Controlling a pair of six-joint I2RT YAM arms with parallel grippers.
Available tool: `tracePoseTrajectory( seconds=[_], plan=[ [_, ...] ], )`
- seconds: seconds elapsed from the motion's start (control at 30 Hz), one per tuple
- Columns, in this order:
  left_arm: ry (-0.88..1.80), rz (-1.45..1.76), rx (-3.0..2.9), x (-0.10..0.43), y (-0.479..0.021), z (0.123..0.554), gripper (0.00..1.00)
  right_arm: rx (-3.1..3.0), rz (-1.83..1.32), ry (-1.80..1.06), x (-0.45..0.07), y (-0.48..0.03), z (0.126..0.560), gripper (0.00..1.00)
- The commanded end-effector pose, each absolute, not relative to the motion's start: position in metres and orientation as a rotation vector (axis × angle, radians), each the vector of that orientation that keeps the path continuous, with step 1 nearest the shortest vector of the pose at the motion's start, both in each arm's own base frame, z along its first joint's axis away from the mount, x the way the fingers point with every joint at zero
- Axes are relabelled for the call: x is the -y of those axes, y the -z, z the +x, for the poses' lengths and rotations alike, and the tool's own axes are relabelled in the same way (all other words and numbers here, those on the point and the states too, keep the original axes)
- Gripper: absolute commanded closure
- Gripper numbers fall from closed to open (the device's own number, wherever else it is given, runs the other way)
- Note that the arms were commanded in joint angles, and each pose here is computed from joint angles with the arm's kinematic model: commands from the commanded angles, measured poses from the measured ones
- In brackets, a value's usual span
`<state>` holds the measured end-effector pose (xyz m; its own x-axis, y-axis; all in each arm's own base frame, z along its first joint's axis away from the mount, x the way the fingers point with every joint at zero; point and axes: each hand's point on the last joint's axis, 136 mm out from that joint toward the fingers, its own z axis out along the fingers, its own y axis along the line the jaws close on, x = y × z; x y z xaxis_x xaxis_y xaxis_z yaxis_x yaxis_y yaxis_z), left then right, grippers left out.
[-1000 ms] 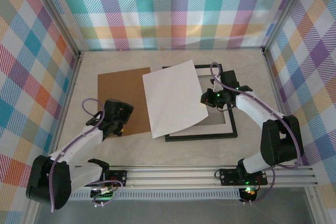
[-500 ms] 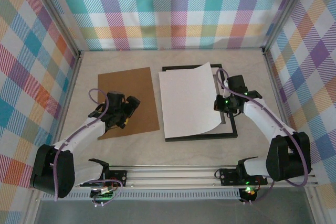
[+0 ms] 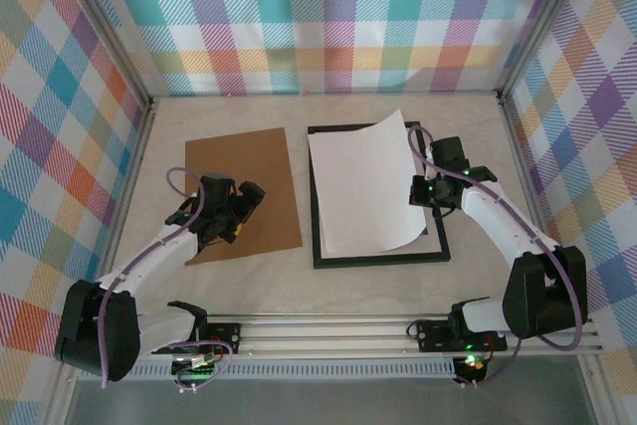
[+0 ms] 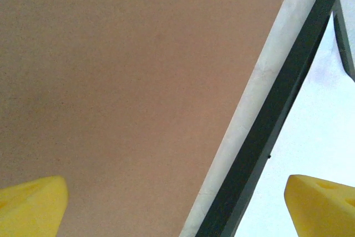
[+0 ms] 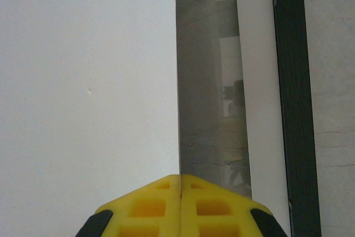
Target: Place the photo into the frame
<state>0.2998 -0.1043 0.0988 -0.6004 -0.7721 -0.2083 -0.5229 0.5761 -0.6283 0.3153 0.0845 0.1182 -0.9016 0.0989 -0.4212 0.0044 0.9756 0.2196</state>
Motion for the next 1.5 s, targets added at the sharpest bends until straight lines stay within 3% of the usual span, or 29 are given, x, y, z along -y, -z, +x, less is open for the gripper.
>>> tracePoseTrajectory(
  seconds=[0.0,0.4,0.73,0.87,1.07,1.33,1.47],
  plan=[
    [0.685,-1.036,-2.336,0.097,-0.102,0.297,0.0,-2.678,0.096,-0.283,-0.081,-0.125,0.319,1.0],
    [0.694,-1.044,-2.346,0.098,-0.099,0.295,0.0,-2.698,0.217,-0.239,-0.069,-0.119,0.3,1.0],
    [0.679,-1.048,-2.345,0.095,-0.1,0.291,0.0,-2.692,0.257,-0.371,-0.084,-0.114,0.296,1.0],
    [0.67,-1.051,-2.348,0.094,-0.099,0.291,0.0,-2.666,0.202,-0.525,-0.104,-0.116,0.302,1.0],
    [0.658,-1.042,-2.358,0.094,-0.099,0.29,0.0,-2.654,0.084,-0.52,-0.109,-0.122,0.313,0.99],
    [0.647,-1.043,-2.359,0.093,-0.098,0.293,0.0,-2.664,0.009,-0.46,-0.104,-0.124,0.315,0.87],
    [0.652,-1.037,-2.366,0.095,-0.1,0.296,0.0,-2.684,0.058,-0.393,-0.095,-0.122,0.314,0.54]
  ],
)
